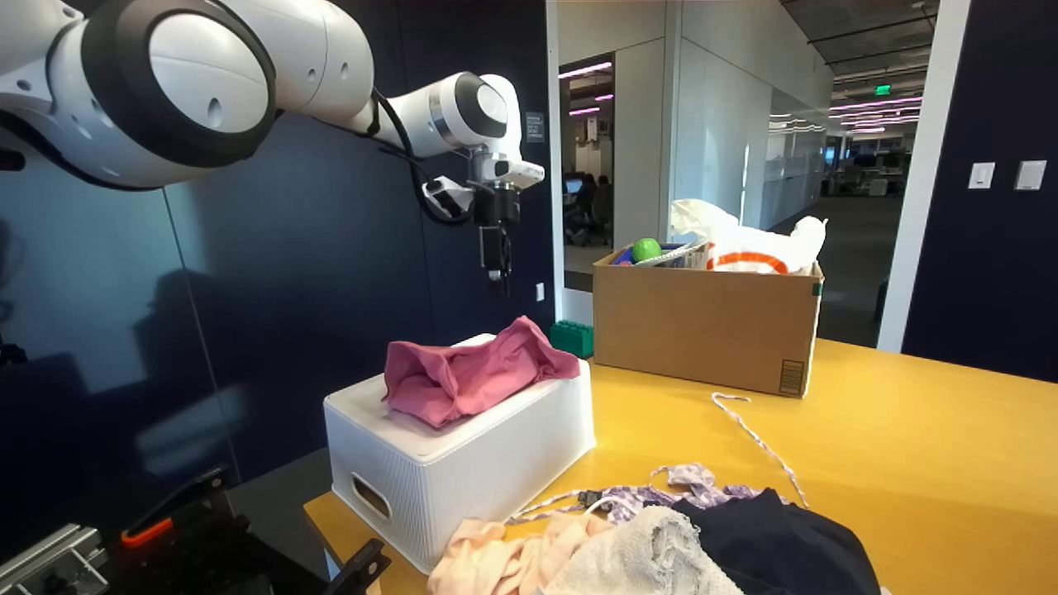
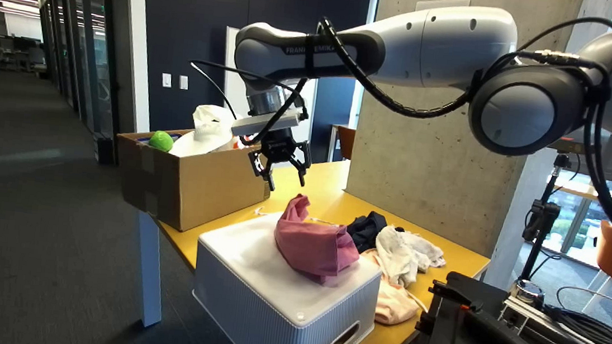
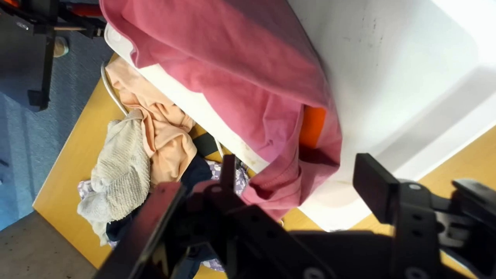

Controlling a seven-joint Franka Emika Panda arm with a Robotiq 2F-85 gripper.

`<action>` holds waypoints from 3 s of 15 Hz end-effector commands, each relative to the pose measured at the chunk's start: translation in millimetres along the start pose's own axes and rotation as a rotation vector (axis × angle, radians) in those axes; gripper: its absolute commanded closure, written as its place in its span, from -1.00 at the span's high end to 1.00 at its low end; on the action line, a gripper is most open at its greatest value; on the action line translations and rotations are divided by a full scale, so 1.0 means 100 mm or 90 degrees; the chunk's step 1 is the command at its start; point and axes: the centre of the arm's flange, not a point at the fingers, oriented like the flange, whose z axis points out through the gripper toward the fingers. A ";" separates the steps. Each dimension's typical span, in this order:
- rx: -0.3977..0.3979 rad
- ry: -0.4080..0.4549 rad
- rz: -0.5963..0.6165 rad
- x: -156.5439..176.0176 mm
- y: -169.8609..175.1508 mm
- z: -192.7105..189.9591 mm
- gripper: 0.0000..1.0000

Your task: Put the pink shirt over the laundry basket

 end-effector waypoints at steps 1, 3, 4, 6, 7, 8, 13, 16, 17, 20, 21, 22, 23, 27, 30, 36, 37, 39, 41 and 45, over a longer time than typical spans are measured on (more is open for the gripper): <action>-0.004 0.046 0.026 -0.30 0.52 0.26 1.00; -0.003 0.092 0.045 -0.34 0.56 0.34 1.00; -0.002 0.116 0.047 -0.35 0.53 0.35 1.00; 0.007 0.177 0.045 -0.41 0.42 0.38 1.00; 0.015 0.207 0.043 -0.45 0.36 0.40 1.00; 0.022 0.234 0.033 -0.49 0.28 0.42 1.00; 0.075 0.361 0.027 -0.82 -0.05 0.57 1.00; 0.103 0.402 -0.008 -1.04 -0.17 0.71 1.00; 0.114 0.416 -0.014 -1.11 -0.19 0.77 1.00; 0.107 0.401 -0.040 -0.98 -0.85 0.75 1.00; 0.110 0.404 -0.047 -1.04 -0.85 0.80 1.00; 0.108 0.403 -0.050 -1.08 -0.83 0.84 1.00; 0.108 0.402 -0.051 -1.09 -0.82 0.84 1.00; 0.110 0.402 -0.048 -1.07 -0.78 0.81 1.00; 0.114 0.409 -0.061 -1.35 -0.55 0.66 1.00; 0.119 0.438 -0.033 -1.88 0.09 0.13 1.00; 0.113 0.438 -0.032 -1.93 0.21 0.07 1.00; 0.122 0.435 -0.045 -1.98 0.47 0.01 1.00; 0.144 0.425 -0.110 -2.04 0.69 -0.02 1.00; 0.171 0.438 -0.217 -2.10 1.06 0.07 1.00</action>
